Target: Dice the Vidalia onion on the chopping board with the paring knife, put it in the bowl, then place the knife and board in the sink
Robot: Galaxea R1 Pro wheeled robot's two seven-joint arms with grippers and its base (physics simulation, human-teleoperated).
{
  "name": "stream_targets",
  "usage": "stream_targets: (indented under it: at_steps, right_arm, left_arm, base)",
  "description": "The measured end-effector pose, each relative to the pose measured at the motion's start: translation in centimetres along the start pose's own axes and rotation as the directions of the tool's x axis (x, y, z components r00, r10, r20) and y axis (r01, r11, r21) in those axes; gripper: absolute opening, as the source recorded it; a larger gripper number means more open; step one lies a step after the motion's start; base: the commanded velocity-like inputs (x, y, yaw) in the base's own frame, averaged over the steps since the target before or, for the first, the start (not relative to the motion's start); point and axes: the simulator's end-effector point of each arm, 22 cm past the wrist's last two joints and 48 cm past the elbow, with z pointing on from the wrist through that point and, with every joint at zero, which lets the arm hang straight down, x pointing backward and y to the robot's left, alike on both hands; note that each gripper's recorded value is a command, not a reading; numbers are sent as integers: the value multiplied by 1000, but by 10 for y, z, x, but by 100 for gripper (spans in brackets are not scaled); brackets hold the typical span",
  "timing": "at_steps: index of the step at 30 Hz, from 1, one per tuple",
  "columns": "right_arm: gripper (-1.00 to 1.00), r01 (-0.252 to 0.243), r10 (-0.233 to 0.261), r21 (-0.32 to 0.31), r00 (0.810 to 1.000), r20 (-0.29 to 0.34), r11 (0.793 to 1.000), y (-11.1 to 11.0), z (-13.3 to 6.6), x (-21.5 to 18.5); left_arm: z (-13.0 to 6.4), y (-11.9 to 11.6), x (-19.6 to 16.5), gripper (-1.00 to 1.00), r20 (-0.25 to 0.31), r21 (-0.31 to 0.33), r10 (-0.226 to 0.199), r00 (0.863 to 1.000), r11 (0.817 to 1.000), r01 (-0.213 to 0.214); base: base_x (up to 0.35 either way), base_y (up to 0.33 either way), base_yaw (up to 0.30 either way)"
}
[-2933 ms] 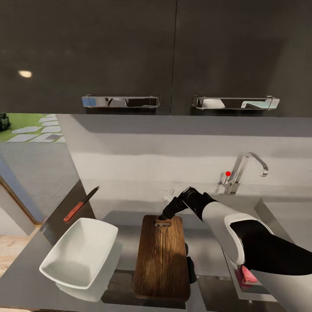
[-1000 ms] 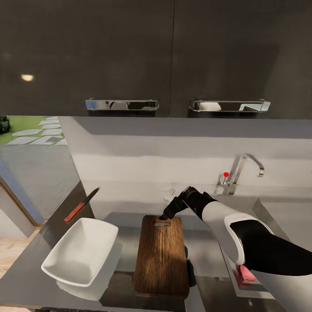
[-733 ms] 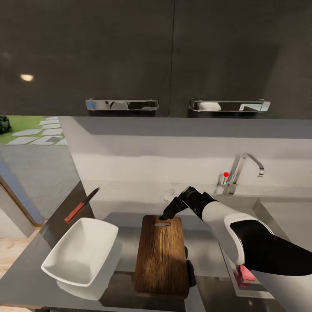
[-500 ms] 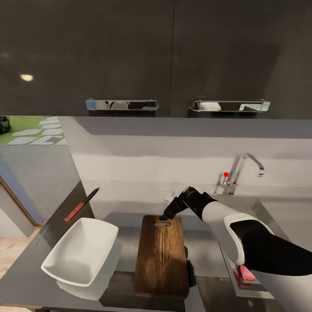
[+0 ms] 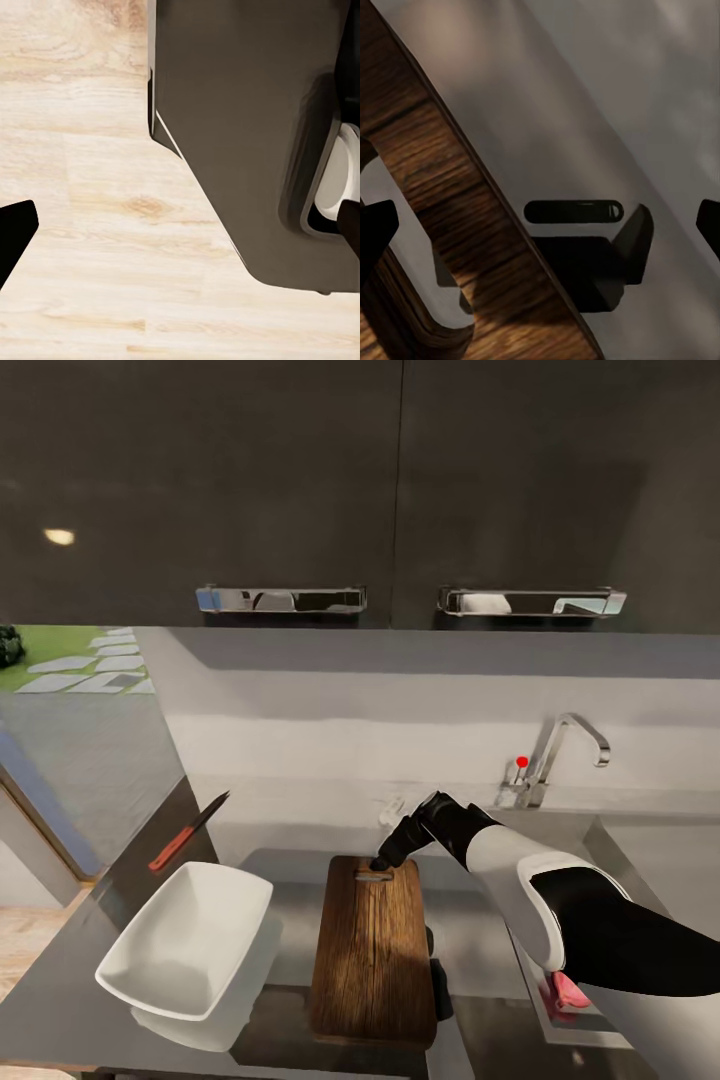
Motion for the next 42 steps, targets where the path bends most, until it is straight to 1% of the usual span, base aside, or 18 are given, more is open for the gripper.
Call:
stream_targets:
  at_steps: [40,41,42]
  right_arm:
    - [100,-14,13,-25,1000,-21,1000,4,16,13]
    - [-100,-13,13,-25,1000,-21,1000,4,16,13]
    - [-100,-15,15,-27,1000,-20,1000,4,16,13]
  left_arm:
    - [-1,2,11,100,-30,-3,0,1000,1000,0]
    - [-1,2,11,100,-30,-3,0,1000,1000,0]
    - [-1,1,11,100,-30,-3,0,1000,1000,0]
  base:
    - [0,0,0]
    - [0,0,0]
    - [0,0,0]
